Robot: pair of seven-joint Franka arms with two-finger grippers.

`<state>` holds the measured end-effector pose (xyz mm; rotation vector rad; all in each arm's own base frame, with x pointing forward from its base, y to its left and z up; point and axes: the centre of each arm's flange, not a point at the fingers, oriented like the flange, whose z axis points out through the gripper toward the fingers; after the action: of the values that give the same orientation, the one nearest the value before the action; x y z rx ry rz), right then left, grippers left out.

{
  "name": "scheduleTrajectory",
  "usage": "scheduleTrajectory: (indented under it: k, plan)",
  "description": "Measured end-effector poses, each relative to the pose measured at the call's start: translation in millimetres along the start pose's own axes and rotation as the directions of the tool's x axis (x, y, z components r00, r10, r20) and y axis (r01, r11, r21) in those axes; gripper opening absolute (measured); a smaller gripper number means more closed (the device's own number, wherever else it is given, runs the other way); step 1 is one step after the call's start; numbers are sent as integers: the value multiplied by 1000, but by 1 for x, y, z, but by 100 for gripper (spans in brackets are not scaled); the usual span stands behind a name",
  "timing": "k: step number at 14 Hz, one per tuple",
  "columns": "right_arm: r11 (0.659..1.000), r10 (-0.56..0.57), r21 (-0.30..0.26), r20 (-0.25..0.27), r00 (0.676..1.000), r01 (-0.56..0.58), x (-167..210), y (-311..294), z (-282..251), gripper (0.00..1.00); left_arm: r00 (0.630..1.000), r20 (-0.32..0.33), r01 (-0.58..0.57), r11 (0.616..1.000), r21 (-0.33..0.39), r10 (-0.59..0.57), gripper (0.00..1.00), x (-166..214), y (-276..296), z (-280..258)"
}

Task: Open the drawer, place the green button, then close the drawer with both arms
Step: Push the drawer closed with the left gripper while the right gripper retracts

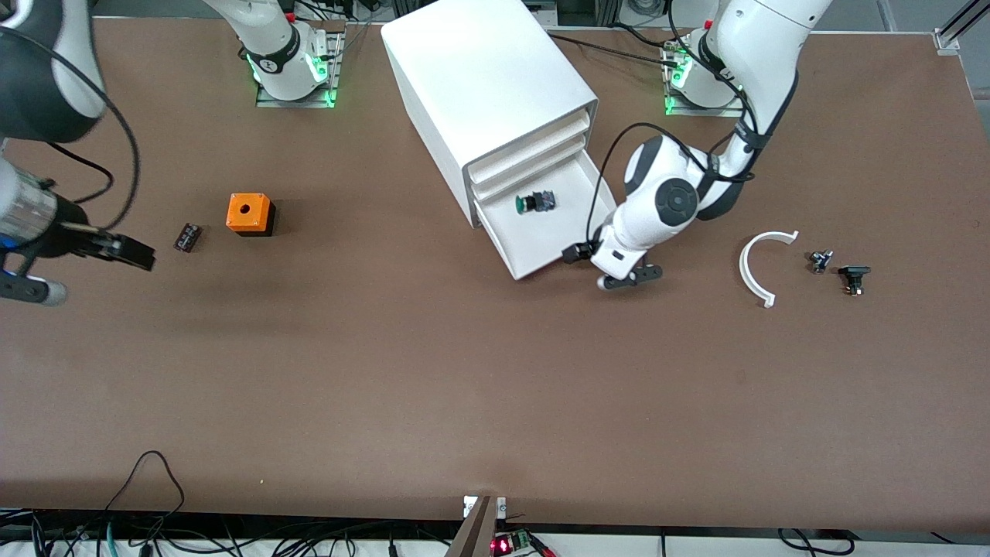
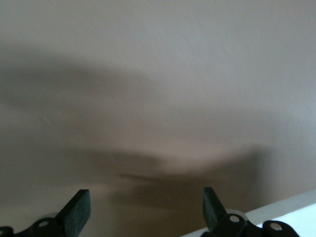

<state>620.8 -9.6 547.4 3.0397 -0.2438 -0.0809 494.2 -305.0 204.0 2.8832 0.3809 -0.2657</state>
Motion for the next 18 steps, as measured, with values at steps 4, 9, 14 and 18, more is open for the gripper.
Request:
scheduleTrajectory:
  k: [4, 9, 14, 18]
  plan:
    - [999, -38, 10, 21, 999, 38, -50, 4, -21, 100, 993, 83, -84, 996, 21, 82, 100, -49, 27, 15]
    - [997, -70, 22, 41, 997, 69, -54, 40, -14, 100, 975, 174, -148, 987, 56, 137, 100, -85, 41, 22]
    - [997, -52, 57, -18, 998, 53, -56, 47, -21, 100, 968, 196, -174, 983, 65, 158, 100, -102, 44, 28]
    - [996, -58, 65, -59, 997, 61, -64, 44, -14, 100, 966, 201, -178, 982, 67, 161, 100, -105, 44, 29]
